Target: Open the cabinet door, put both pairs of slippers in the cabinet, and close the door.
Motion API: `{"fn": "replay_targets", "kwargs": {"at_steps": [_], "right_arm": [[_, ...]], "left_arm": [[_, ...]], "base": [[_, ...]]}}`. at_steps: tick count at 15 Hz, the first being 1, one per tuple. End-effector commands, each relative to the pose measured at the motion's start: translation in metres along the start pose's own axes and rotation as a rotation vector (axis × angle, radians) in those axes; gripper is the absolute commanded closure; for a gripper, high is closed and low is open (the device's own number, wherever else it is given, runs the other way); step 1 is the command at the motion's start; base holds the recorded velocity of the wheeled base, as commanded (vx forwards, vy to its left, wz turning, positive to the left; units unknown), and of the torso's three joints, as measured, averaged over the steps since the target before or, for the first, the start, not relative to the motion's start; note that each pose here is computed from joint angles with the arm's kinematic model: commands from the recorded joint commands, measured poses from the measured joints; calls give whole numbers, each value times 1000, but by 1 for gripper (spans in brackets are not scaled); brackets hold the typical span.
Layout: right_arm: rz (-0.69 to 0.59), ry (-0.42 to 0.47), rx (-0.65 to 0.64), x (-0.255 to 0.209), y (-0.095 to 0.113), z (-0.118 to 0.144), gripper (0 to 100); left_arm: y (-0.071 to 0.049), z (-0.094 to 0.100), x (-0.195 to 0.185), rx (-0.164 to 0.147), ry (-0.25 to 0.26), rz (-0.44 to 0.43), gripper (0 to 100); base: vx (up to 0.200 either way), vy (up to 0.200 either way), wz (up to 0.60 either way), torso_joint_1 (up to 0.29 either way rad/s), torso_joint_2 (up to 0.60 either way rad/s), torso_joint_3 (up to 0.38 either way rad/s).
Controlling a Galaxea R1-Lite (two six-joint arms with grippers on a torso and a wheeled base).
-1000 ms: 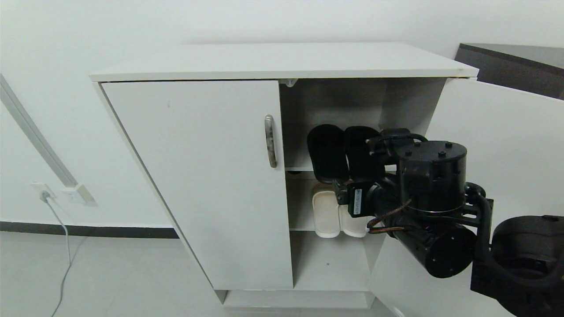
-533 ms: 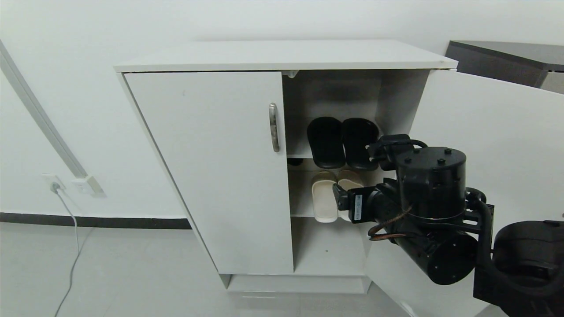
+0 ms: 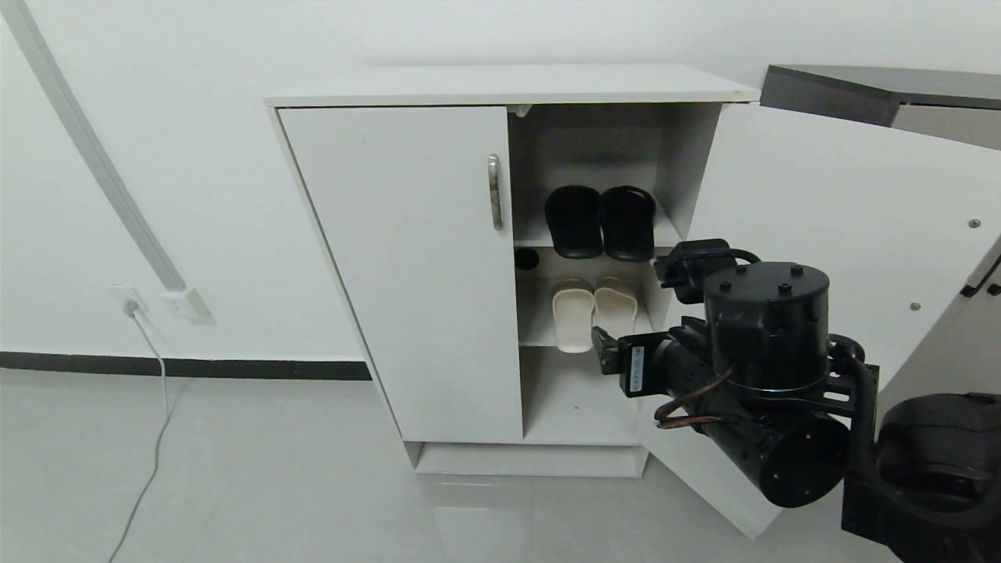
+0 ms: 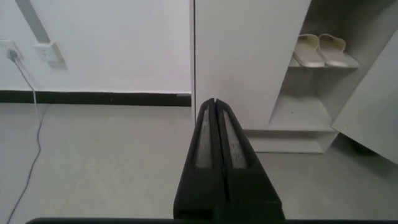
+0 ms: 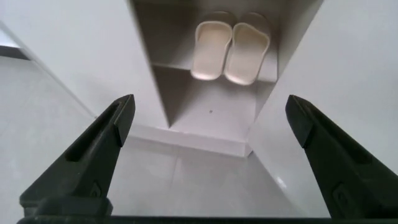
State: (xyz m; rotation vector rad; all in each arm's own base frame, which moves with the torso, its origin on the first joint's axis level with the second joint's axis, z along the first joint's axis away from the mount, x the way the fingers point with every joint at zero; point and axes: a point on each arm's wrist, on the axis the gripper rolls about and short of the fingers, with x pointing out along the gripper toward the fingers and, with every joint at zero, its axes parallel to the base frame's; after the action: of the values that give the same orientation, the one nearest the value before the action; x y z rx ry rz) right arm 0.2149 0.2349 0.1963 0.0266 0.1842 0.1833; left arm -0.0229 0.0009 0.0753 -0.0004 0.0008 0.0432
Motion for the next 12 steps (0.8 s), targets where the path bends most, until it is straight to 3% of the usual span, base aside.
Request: {"fn": "replay_targets", "kwargs": {"at_steps": [1, 2, 3, 12], "right_arm": [[-1, 3, -1, 1, 1, -1, 0], [-1, 2, 1, 0, 0, -1, 0], [0, 1, 2, 1, 0, 0, 100], [22, 42, -35, -2, -20, -14, 100]], "left_arm": [[0, 0, 0, 0, 1, 1, 100], [0, 0, 0, 2, 1, 1, 100], [0, 0, 0, 0, 1, 1, 100], [0, 0, 0, 0, 1, 1, 100]], "base": [[0, 0, 0, 0, 0, 0], [0, 0, 0, 0, 0, 0], [0, 0, 0, 0, 0, 0], [0, 0, 0, 0, 0, 0]]}}
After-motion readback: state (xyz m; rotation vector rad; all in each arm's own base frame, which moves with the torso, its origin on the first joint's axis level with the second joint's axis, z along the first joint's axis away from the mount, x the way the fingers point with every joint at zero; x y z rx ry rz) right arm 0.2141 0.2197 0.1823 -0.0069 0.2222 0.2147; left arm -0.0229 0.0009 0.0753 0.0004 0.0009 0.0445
